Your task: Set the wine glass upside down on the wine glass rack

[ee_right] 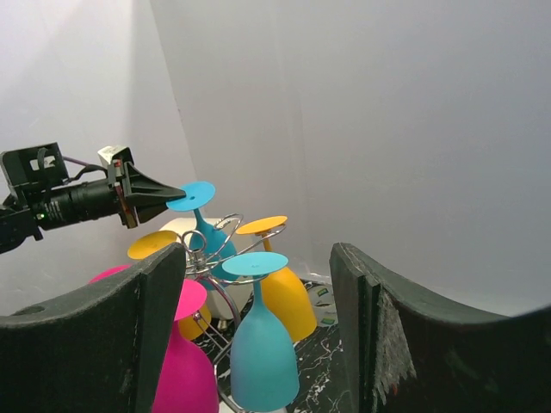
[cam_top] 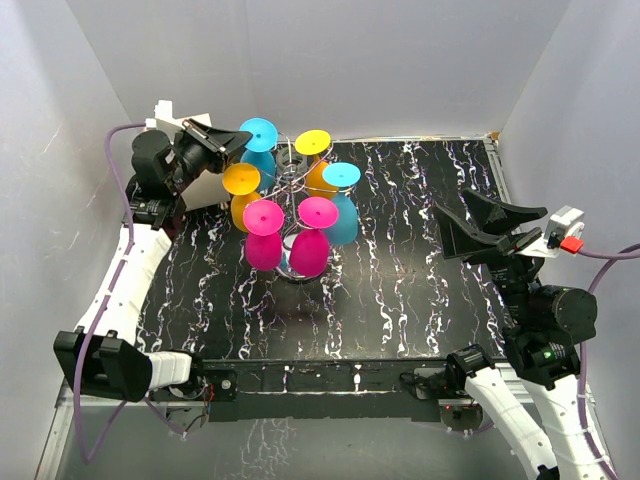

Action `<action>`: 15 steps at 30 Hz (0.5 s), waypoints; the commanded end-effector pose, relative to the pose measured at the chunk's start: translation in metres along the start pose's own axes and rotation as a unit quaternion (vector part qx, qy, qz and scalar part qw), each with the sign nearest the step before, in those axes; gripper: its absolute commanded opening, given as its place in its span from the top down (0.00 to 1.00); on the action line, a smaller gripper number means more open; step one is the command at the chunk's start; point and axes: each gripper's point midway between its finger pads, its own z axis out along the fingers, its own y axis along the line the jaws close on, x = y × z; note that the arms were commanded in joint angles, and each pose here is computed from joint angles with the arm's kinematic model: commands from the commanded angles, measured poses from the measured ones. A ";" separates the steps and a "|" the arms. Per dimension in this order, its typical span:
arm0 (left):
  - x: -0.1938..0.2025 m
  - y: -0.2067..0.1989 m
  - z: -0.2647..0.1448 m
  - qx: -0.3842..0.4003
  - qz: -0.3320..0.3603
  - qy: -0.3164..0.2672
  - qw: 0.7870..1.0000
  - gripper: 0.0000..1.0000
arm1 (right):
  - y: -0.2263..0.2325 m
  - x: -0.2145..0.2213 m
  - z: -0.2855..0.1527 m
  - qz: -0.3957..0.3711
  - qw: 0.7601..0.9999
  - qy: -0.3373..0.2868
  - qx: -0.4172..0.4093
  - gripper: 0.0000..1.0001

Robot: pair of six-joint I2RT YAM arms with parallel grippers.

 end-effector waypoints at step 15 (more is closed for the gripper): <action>0.022 -0.028 0.021 0.060 0.002 0.059 0.996 1.00 | 0.005 -0.021 -0.003 -0.010 1.000 -0.028 -0.003 0.34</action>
